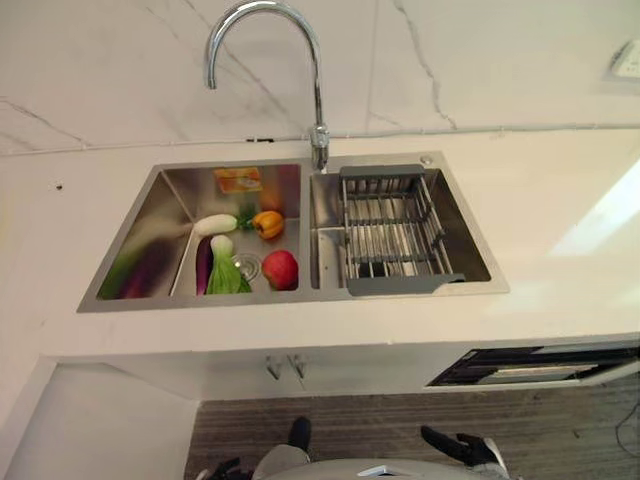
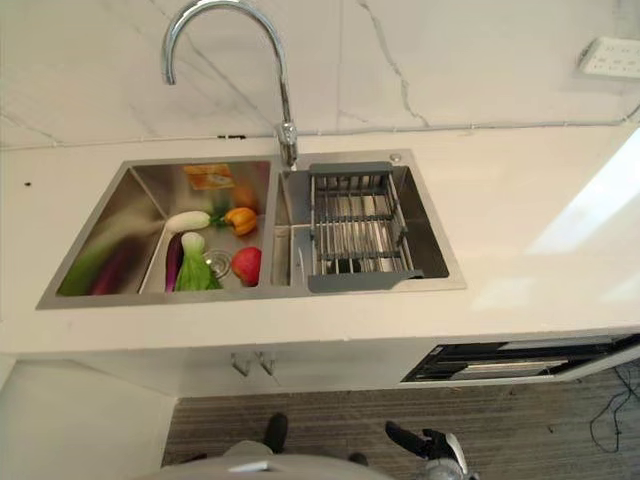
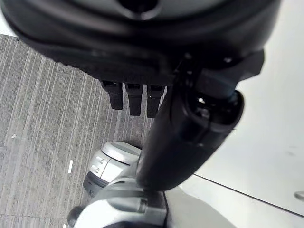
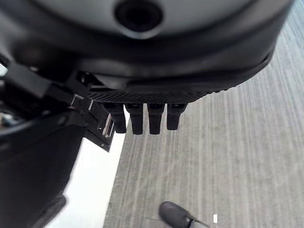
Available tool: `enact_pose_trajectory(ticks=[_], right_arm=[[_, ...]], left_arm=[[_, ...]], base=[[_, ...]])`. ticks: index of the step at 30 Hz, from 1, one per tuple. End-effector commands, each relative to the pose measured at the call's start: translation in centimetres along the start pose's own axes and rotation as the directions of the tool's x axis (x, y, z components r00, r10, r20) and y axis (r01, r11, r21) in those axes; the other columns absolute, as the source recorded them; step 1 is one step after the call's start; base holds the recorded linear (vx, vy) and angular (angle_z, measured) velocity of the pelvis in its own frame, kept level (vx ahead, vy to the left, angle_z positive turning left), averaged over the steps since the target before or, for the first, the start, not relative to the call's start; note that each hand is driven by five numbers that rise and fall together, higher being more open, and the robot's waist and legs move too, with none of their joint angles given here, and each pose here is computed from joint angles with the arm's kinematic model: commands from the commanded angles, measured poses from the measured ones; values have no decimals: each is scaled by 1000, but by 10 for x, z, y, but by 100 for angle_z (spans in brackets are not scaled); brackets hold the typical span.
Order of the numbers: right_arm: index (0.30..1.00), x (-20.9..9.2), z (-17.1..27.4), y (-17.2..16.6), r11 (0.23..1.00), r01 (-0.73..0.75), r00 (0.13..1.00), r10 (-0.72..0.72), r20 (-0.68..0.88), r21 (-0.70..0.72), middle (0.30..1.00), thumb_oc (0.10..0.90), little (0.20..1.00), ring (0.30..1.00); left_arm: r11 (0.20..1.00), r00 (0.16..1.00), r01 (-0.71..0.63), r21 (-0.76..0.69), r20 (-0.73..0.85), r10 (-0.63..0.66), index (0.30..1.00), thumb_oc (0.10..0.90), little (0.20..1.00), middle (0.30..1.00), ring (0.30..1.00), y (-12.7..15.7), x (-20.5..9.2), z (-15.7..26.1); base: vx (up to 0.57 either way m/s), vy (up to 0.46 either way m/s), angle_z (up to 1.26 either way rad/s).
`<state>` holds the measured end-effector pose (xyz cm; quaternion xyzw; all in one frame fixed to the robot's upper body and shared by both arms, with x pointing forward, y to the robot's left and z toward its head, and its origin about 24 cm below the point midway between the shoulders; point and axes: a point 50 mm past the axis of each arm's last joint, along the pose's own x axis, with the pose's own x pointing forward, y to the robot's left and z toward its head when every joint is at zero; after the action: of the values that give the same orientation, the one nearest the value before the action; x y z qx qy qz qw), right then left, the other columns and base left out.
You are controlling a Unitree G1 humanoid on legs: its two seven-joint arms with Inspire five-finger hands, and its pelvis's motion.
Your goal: Place the dishes in the dishwasher.
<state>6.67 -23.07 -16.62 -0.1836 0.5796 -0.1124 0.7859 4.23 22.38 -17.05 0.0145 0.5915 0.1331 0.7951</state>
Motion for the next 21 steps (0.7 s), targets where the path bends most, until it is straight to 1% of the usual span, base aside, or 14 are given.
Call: enact_pose_trajectory(ticks=[1, 4, 7, 11, 12, 16, 21], right_arm=[[900, 4, 4, -18, 997, 42, 999, -42, 5, 65, 900, 800, 900, 900], [900, 5, 4, -24, 996, 50, 999, -50, -1, 68, 900, 800, 900, 900], [900, 7, 11, -27, 994, 51, 999, -52, 11, 92, 900, 800, 900, 900], [900, 8, 17, -30, 997, 43, 999, -44, 20, 68, 900, 800, 900, 900], [900, 7, 8, -29, 997, 32, 999, -31, -29, 66, 900, 800, 900, 900], [900, 6, 4, -20, 995, -16, 999, 20, -47, 99, 900, 800, 900, 900], [900, 4, 2, -10, 994, -56, 996, 62, -56, 96, 900, 800, 900, 900]], left_arm=[[996, 993, 81, 23, 85, -82, 900, 800, 900, 900, 900, -23, 4, 33], [993, 990, 102, 57, 92, -107, 900, 800, 900, 900, 900, -30, 4, 36], [993, 990, 110, 48, 87, -114, 900, 800, 900, 900, 900, -31, 4, 38], [992, 992, 118, 34, 44, -120, 900, 800, 900, 900, 900, -31, 3, 26], [989, 991, 134, 59, 20, -135, 900, 800, 900, 900, 900, -32, 3, 21], [980, 988, 152, 131, -4, -153, 900, 800, 900, 900, 900, -32, 2, 15], [974, 986, 161, 156, 10, -165, 900, 800, 900, 900, 900, -32, 3, 20]], base=[[-74, -157, 33], [-104, -102, 26], [-142, -22, 15], [-37, 65, -3], [57, 160, -13], [99, 136, 12], [31, 93, 2]])
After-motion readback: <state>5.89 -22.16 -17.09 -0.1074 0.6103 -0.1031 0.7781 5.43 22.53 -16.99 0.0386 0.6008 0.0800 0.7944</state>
